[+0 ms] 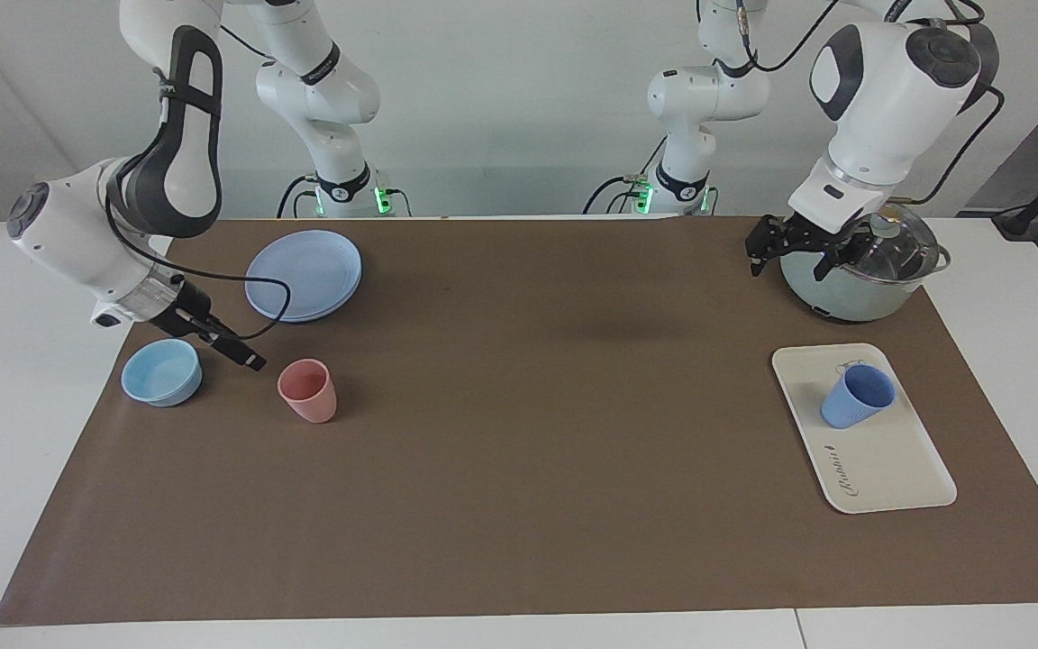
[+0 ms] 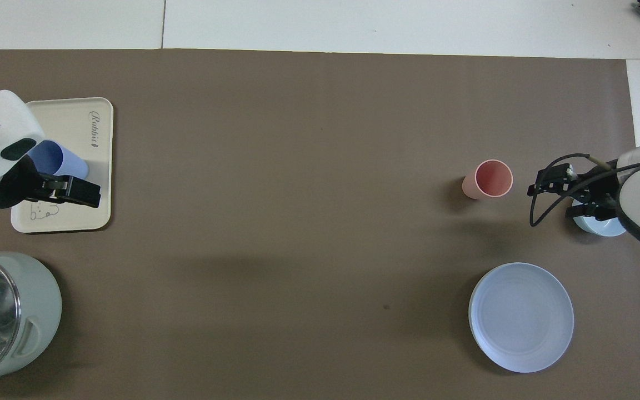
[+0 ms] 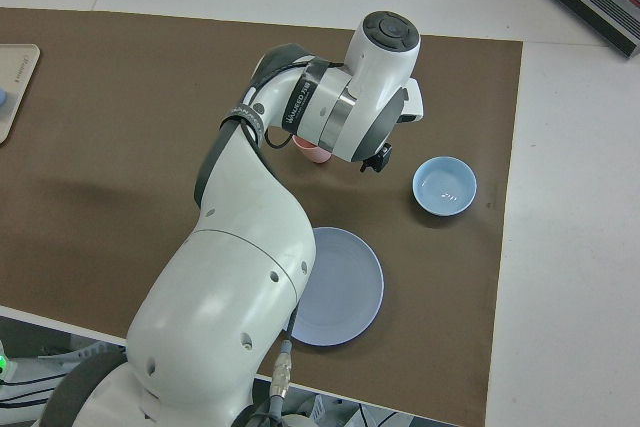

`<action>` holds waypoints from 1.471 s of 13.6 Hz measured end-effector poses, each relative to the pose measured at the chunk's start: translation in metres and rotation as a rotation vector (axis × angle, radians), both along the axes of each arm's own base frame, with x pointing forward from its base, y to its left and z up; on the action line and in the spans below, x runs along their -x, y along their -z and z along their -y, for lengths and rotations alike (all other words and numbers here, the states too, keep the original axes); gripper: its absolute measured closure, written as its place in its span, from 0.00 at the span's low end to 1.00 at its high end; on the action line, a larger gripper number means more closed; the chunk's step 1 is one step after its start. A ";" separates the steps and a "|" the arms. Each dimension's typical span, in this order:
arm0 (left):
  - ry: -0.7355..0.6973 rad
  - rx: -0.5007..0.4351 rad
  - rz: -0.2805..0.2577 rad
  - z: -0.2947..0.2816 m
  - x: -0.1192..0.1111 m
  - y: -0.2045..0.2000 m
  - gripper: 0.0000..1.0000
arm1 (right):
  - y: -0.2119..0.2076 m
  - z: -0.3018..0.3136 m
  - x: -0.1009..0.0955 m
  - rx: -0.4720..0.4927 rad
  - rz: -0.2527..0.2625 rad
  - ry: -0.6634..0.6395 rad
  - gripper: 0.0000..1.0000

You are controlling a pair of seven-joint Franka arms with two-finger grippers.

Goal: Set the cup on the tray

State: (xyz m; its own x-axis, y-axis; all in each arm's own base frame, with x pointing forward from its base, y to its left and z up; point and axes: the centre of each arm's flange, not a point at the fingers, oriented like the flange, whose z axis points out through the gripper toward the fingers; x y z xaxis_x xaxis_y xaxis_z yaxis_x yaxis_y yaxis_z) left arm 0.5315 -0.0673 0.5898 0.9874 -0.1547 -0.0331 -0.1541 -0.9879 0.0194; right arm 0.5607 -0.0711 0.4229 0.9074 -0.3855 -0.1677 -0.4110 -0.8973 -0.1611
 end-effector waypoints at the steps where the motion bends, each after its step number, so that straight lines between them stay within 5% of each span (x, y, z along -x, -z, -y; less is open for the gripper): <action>1: -0.004 0.000 0.000 -0.003 0.003 -0.014 0.00 | -0.012 -0.015 0.004 0.031 -0.004 -0.051 0.00; 4: -0.009 0.000 -0.001 -0.009 0.010 -0.048 0.00 | -0.049 -0.060 0.019 0.088 0.008 -0.167 0.00; 9: -0.010 0.000 -0.015 -0.013 0.008 -0.044 0.00 | -0.096 -0.109 0.031 0.180 0.097 -0.295 0.00; 16: -0.005 -0.001 -0.023 -0.013 0.007 -0.037 0.00 | -0.199 -0.128 0.013 0.250 0.137 -0.349 0.01; 20: 0.022 -0.001 -0.035 -0.013 0.008 -0.026 0.00 | -0.209 -0.120 0.005 0.249 0.136 -0.334 0.00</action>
